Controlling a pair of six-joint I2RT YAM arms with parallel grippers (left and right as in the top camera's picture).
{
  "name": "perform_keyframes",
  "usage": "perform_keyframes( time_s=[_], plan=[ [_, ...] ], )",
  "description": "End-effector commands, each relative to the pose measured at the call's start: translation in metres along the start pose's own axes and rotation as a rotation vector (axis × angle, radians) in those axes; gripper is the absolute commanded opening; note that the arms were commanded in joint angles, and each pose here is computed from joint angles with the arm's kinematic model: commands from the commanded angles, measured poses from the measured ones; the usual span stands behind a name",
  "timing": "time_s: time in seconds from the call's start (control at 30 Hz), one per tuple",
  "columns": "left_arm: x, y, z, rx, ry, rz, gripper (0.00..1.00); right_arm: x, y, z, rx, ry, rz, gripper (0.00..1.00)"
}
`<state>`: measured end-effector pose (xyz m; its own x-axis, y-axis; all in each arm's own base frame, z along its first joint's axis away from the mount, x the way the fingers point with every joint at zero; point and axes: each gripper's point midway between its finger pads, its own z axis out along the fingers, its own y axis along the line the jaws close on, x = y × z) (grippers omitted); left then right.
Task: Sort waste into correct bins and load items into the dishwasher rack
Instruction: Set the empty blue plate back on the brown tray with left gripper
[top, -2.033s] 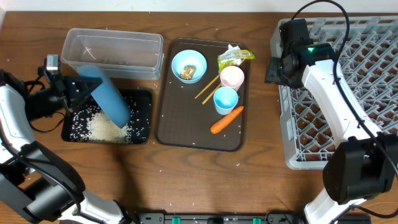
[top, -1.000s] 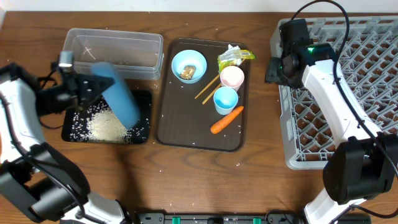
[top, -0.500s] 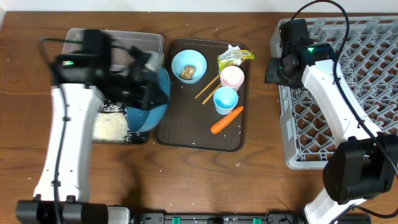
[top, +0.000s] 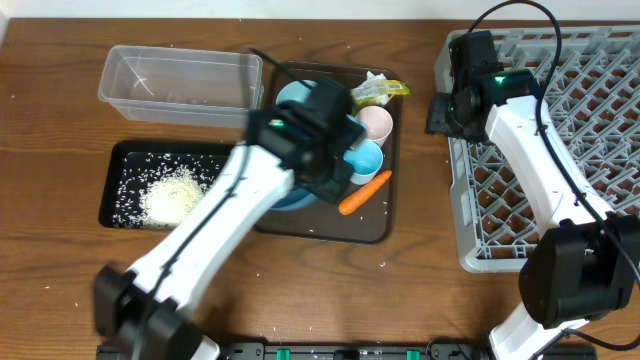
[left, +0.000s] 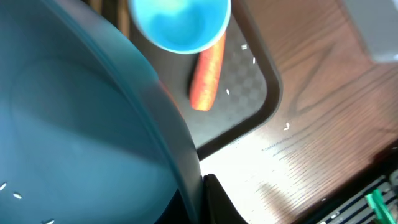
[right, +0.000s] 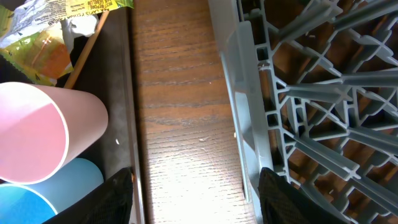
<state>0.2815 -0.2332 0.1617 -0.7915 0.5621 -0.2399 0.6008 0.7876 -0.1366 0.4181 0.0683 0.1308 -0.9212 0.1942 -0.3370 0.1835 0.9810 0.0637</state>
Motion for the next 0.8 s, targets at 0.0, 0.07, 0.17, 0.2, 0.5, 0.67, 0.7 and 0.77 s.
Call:
perform_keyframes(
  time_s=[0.0, 0.07, 0.17, 0.2, 0.5, 0.67, 0.7, 0.77],
  plan=[
    [0.010, 0.004, 0.033, -0.051, 0.101, -0.008, 0.06, 0.000, -0.004, -0.003, 0.008, -0.005, -0.011, 0.60],
    [0.013, 0.003, 0.049, -0.050, 0.146, -0.004, 0.06, 0.000, -0.005, -0.003, 0.012, -0.005, -0.012, 0.60],
    [0.018, 0.002, 0.067, -0.051, 0.197, -0.007, 0.06, 0.000, -0.005, -0.003, 0.012, -0.006, -0.019, 0.60],
    [0.019, 0.002, 0.071, -0.051, 0.208, -0.007, 0.06, 0.000, -0.005, -0.003, 0.012, -0.006, -0.019, 0.60],
    [0.024, 0.002, 0.073, -0.053, 0.237, -0.017, 0.54, 0.001, -0.005, -0.003, 0.013, -0.003, -0.019, 0.60],
    [0.021, 0.003, 0.057, -0.055, 0.231, -0.025, 0.63, 0.001, -0.005, -0.003, 0.013, -0.004, -0.019, 0.61],
    [0.016, 0.005, 0.052, -0.055, 0.218, -0.029, 0.64, 0.001, -0.005, -0.003, 0.013, -0.004, -0.019, 0.61],
    [0.004, 0.009, 0.037, -0.057, 0.175, -0.042, 0.65, 0.001, -0.005, -0.003, 0.012, -0.003, -0.019, 0.61]
  ],
)
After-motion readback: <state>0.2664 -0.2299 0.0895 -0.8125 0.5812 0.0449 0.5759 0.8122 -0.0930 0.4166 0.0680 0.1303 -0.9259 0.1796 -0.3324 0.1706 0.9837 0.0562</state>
